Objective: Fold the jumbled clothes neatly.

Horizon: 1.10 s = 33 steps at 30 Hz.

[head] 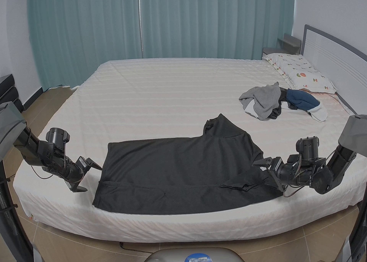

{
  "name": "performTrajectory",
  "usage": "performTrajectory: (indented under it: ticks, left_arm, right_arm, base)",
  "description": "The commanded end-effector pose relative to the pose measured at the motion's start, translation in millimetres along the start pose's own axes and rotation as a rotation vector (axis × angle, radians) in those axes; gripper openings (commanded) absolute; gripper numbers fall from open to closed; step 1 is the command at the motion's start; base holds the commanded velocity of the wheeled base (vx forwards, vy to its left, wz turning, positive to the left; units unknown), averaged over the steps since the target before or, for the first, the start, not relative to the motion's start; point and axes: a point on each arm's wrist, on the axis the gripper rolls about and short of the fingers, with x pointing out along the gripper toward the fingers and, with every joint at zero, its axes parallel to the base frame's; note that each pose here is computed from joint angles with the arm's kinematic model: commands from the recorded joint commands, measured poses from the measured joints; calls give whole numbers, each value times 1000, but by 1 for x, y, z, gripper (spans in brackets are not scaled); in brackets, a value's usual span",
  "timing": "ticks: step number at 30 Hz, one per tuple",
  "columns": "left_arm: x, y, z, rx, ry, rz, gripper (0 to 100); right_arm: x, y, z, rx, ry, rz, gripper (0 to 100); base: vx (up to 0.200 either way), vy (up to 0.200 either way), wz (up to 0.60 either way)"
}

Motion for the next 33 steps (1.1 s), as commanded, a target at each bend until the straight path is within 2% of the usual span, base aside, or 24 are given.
performTrajectory:
  ticks: [1,11,24,25,33]
  left_arm:
    - [0,9,-10,-4,4,0,100]
    - [0,10,-12,-5,3,-1,100]
    - [0,10,-12,-3,3,-1,100]
    - [0,10,-12,-3,3,-1,100]
    - [0,10,-12,-3,3,-1,100]
  right_arm:
    - [16,-6,-16,2,28,-51,100]
    - [26,-8,-12,73,-6,-70,100]
    - [41,-6,-6,84,-75,-89,100]
    - [41,-6,-5,94,-78,-87,0]
    - [32,-2,-12,95,-75,-83,0]
  base:
    - [0,0,0]
    - [0,0,0]
    - [0,0,0]
    - [0,0,0]
    - [0,0,0]
